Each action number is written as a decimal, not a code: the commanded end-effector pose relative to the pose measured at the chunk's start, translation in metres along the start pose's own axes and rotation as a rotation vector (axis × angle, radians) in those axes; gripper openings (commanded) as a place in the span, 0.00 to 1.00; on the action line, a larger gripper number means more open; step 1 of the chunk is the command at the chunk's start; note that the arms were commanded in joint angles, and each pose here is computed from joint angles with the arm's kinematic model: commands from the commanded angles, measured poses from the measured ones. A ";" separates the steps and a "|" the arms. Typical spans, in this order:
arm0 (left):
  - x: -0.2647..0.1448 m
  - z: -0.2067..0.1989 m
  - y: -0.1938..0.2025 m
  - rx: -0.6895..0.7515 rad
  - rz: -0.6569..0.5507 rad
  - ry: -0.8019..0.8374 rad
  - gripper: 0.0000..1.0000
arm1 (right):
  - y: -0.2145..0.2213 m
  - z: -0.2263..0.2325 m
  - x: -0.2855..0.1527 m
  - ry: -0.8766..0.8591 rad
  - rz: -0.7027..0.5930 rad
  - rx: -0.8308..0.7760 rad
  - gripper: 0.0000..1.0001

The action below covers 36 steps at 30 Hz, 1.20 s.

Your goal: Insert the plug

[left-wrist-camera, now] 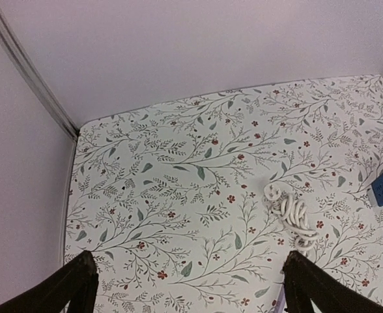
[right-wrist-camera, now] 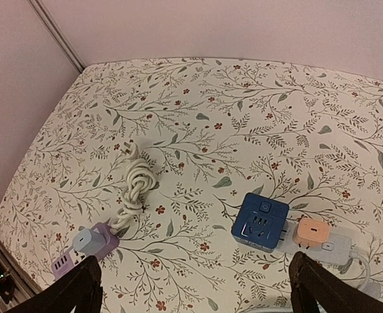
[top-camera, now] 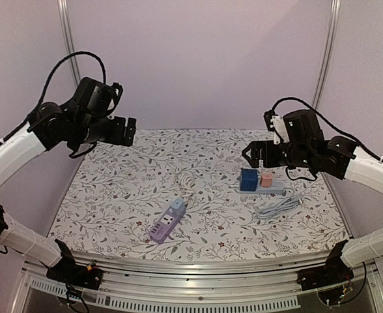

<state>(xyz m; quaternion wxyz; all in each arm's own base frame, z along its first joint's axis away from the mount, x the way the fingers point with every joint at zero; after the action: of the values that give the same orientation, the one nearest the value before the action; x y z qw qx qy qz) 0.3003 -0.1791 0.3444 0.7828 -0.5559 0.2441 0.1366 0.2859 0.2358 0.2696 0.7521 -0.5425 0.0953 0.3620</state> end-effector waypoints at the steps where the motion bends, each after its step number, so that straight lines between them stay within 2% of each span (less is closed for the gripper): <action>1: -0.014 0.040 0.010 -0.041 -0.104 -0.155 0.99 | -0.029 -0.024 -0.027 -0.041 -0.076 0.118 0.99; 7: -0.045 0.081 0.040 -0.167 -0.213 -0.271 0.99 | -0.043 -0.090 -0.053 0.128 -0.156 0.243 0.99; 10: -0.052 0.089 0.051 -0.200 -0.234 -0.283 1.00 | -0.043 -0.118 -0.068 0.136 -0.169 0.325 0.99; 16: -0.056 0.097 0.063 -0.193 -0.221 -0.319 0.99 | -0.040 -0.145 -0.087 0.099 -0.175 0.456 0.99; 22: -0.055 0.098 0.064 -0.177 -0.207 -0.336 0.99 | -0.046 -0.144 -0.081 0.078 -0.150 0.476 0.99; 30: -0.053 0.096 0.067 -0.179 -0.194 -0.331 1.00 | -0.058 -0.153 -0.084 0.133 -0.215 0.456 0.99; 36: -0.050 0.095 0.068 -0.170 -0.185 -0.333 0.99 | -0.058 -0.149 -0.080 0.097 -0.208 0.430 0.99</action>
<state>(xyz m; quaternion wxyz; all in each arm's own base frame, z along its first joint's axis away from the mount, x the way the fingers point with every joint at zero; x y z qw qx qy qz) 0.2444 -0.0674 0.3495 0.7693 -0.6173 0.0492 0.1572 0.2997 0.0593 0.2848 0.8761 -0.3843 0.1753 0.2323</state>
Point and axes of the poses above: each gripper's point midway between its finger pads, its own x axis out along the fingers, its own z axis along the line the jaws close on, y = z × x, the point moved 2 cm from there along -x, back along the fingers, and after that the axes turned 10 degrees about x, right-handed, at the moved point
